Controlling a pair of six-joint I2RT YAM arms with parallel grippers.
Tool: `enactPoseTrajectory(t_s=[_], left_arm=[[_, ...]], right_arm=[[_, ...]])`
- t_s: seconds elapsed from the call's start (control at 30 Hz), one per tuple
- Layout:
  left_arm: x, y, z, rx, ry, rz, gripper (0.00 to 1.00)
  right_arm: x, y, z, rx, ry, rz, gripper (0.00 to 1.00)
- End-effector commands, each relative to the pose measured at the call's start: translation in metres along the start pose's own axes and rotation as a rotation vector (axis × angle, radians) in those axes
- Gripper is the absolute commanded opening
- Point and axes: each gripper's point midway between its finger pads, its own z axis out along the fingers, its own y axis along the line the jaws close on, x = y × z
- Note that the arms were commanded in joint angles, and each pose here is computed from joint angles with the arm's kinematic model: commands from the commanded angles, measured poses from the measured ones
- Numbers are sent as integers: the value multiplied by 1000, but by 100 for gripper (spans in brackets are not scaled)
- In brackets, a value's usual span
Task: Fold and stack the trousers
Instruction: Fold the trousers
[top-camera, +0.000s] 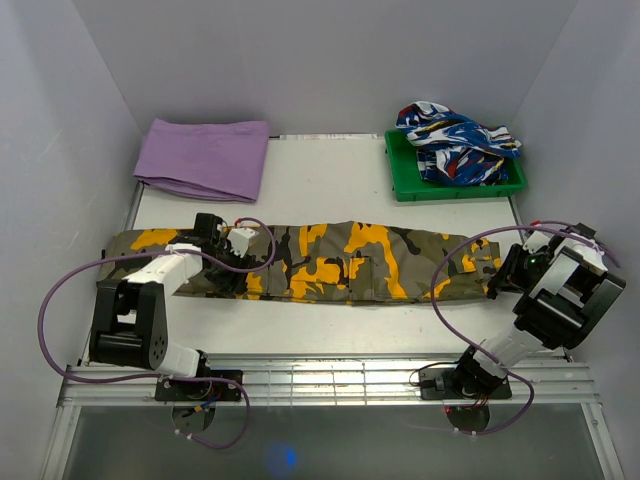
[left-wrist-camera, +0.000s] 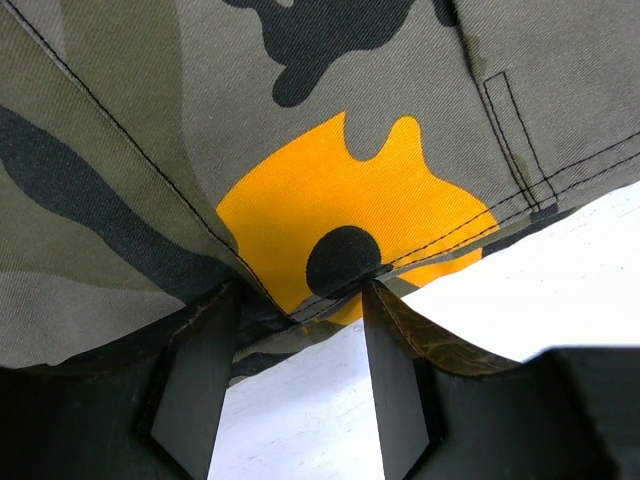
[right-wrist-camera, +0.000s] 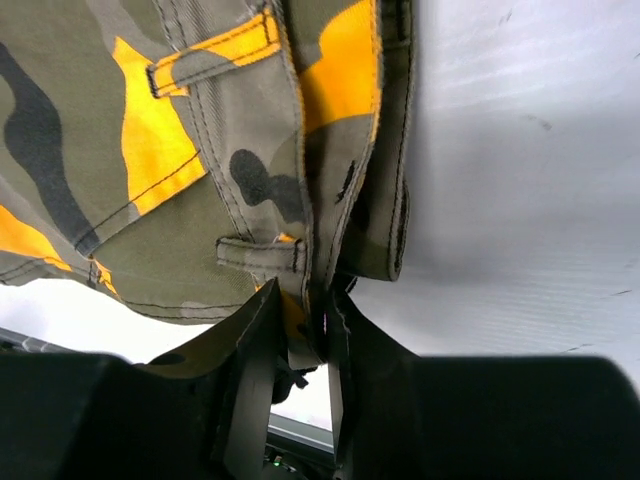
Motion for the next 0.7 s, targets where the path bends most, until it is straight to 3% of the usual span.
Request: enactPoseTrajectory(t_s=[0.0,0.1,0.2,0.33,0.4,0.47,0.53,0.67], left_arm=[[23,2,19,-2,77,-3,64],[22,2,20,0,79,-8,63],[21,1,20,3,78,-11,63],[19,3,20,0,75,-6,63],[17,4,20,-1,73,-5,63],[16,3,20,0,73,-8,64],[15,4,19,0,69,-9,63],[14,4,20,3,70,-11,63]], right_arm=[[-31,2,-21,32,-97,-56,30],[-32,0,-23,41,-84,-58,43],[-29,-2,-22,48,-73,-58,44],[-28,-1,-21,44,-81,-58,26],[-30,-1,-21,44,-82,-60,23],[-30,-4,-19,53,-72,-57,28],[-30,-7,-18,65,-67,-55,41],[-30,-8,-15,63,-69,-55,41]])
